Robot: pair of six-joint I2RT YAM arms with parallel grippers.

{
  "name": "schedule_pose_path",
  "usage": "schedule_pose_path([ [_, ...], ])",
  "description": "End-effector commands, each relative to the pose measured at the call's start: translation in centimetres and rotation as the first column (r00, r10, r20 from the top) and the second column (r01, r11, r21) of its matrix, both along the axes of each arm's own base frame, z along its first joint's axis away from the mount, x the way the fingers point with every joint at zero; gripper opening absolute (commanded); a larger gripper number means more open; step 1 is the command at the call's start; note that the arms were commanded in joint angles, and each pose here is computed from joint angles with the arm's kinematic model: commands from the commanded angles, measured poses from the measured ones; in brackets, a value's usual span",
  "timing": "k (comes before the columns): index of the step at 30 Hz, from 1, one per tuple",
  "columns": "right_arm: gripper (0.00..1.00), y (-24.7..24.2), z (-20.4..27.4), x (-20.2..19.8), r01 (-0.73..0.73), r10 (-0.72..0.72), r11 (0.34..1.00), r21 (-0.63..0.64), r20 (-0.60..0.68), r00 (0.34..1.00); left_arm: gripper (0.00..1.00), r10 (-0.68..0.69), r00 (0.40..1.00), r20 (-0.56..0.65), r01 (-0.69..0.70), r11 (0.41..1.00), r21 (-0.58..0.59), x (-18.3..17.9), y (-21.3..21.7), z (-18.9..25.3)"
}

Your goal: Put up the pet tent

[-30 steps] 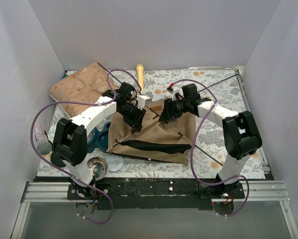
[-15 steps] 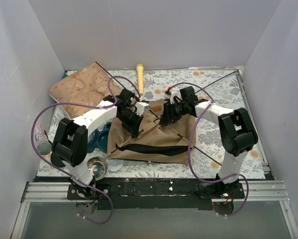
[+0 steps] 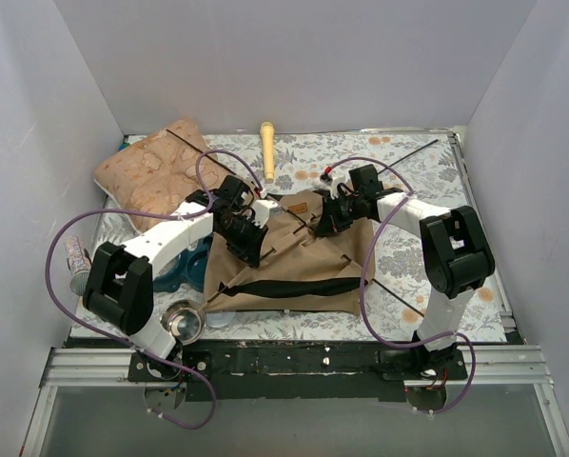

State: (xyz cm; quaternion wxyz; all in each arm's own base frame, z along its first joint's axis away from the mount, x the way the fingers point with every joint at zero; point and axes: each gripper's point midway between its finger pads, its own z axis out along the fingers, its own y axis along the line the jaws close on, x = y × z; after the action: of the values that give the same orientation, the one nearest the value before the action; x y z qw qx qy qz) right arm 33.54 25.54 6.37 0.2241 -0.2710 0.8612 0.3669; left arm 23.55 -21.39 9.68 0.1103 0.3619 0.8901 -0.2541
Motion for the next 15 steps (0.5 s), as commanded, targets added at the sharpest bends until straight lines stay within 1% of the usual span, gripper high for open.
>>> schedule_pose_path([
  [1,0.01,-2.3,1.4,2.7,0.068,-0.066,0.997,-0.026,0.065,0.996,0.0,-0.027,0.999,-0.029,0.028,0.999,0.03,-2.9,1.7,1.2],
  [5,0.01,-3.5,3.2,3.6,0.106,-0.104,0.994,-0.01,0.098,0.99,0.0,-0.028,0.999,-0.022,0.029,0.999,0.016,-2.6,1.4,1.7],
  [8,0.01,-5.9,3.9,5.4,0.184,-0.182,0.983,-0.009,0.115,0.976,0.0,-0.037,0.998,-0.044,0.038,0.999,0.021,-3.2,1.6,1.5],
  [10,0.01,-7.4,3.9,6.3,0.222,-0.219,0.975,-0.016,0.108,0.97,0.0,-0.04,0.999,-0.036,0.041,0.999,0.021,-3.3,1.7,1.4],
  [13,0.01,-7.9,4.6,6.4,0.197,-0.196,0.98,-0.008,0.089,0.977,0.0,-0.039,0.999,-0.025,0.039,0.999,0.015,-3.2,1.6,1.5],
  [15,0.11,-8.0,5.7,6.4,0.188,-0.188,0.982,0.015,0.084,0.979,0.0,-0.039,0.999,-0.026,0.039,0.999,0.005,-2.8,1.3,1.7],
])
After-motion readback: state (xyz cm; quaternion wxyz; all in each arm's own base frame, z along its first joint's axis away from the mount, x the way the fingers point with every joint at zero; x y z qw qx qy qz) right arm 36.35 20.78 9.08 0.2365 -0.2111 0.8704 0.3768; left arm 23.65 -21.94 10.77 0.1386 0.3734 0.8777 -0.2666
